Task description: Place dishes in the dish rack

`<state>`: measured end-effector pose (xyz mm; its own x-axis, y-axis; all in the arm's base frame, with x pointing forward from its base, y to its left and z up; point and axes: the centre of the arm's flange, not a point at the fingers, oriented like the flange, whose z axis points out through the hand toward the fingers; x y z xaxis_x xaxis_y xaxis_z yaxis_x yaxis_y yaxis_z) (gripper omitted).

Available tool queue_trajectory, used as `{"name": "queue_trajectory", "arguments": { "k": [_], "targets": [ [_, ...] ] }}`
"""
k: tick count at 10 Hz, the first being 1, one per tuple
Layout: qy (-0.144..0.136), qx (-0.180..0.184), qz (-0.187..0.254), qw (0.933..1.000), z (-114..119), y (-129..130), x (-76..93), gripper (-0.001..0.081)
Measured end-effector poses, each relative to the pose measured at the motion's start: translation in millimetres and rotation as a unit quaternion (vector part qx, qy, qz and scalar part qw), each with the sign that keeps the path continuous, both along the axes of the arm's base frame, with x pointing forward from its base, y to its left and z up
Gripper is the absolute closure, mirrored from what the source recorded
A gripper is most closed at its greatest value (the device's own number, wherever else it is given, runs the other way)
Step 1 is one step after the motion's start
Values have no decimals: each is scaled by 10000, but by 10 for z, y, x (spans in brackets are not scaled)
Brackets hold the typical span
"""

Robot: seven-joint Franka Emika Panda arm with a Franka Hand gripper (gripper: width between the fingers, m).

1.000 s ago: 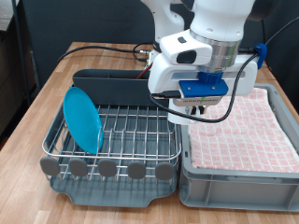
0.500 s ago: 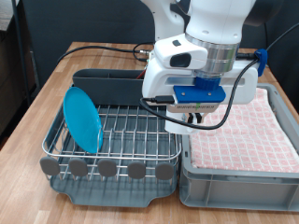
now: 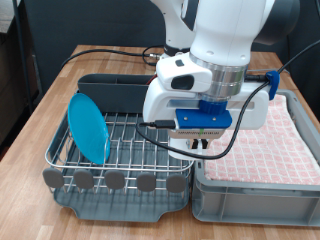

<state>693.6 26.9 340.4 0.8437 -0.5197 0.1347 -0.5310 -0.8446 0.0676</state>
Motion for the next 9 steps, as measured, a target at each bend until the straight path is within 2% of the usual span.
{"name": "queue_trajectory", "arguments": {
  "k": [5, 9],
  "targets": [
    [-59, 40, -48, 10000, -164, -129, 183, 734],
    [2, 145, -59, 9999, -340, -186, 267, 734]
  ]
}}
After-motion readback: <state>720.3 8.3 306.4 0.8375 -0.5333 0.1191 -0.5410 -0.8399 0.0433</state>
